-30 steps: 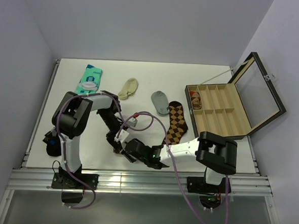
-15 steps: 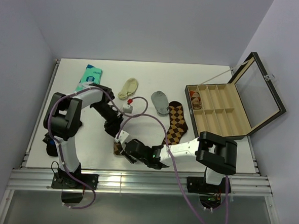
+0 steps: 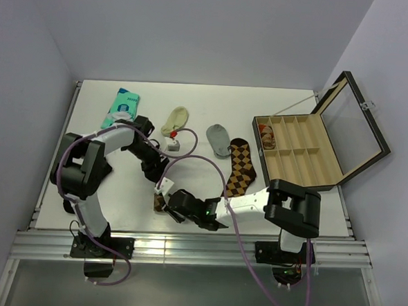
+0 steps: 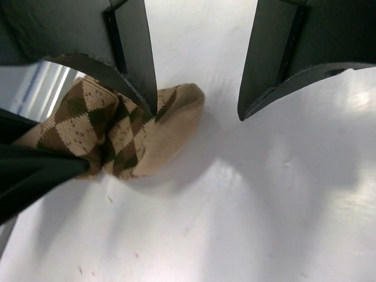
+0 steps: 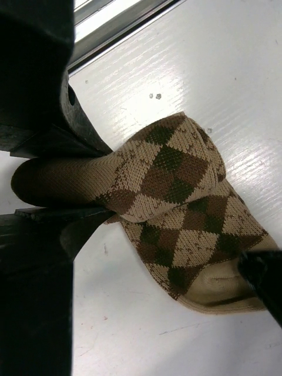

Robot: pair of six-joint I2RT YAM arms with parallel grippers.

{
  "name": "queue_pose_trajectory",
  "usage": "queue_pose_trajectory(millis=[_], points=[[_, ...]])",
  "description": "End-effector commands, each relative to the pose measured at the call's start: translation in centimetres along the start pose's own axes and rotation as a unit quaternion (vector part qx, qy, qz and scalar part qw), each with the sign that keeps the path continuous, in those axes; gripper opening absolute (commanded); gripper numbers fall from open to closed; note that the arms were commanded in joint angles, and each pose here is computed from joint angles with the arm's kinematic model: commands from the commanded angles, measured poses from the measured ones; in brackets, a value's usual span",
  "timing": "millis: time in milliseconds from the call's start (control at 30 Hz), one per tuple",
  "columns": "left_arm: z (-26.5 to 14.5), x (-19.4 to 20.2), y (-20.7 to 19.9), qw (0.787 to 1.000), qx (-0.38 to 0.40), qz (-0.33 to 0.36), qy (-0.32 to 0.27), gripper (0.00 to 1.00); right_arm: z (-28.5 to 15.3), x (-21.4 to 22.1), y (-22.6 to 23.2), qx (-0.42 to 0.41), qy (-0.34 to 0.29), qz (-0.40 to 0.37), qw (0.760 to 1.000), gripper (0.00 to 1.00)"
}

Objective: Roll the socks
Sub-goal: Roll the sock at the center of the board.

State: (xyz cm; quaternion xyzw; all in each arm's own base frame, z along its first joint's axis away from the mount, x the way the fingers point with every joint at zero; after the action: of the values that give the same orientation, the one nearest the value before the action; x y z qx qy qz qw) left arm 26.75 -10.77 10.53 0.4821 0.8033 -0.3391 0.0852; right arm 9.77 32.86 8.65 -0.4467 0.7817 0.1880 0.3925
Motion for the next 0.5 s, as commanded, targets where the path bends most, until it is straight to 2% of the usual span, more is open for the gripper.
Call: queue_pose_trajectory(millis=[0,467], points=[[-1.5,-1.5,-0.1,0.998,-0.053,0.029,-0.034,0.63,0.4,1.5,0.2,-0.004,0.048,-0.006,0.999,0.24],[0.5,0.7,-0.7,0.998,0.064,0.011,0.013,0.59,0.7,2.1,0.3,-0.006,0.064,-0.007,0.998,0.23]])
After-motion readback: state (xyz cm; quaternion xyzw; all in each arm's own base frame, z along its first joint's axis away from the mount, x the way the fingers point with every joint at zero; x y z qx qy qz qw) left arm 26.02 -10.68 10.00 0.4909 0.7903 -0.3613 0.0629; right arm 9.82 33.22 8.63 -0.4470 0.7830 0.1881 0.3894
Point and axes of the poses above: each gripper's point midway between its finger pads, its own z axis out along the fingers, its own y axis along the line the jaws close on, x = y × z, the point moved 10 cm from there along -z, back along the fingers, and after that the axes turned 2 degrees about -z, right-handed, at the moved point
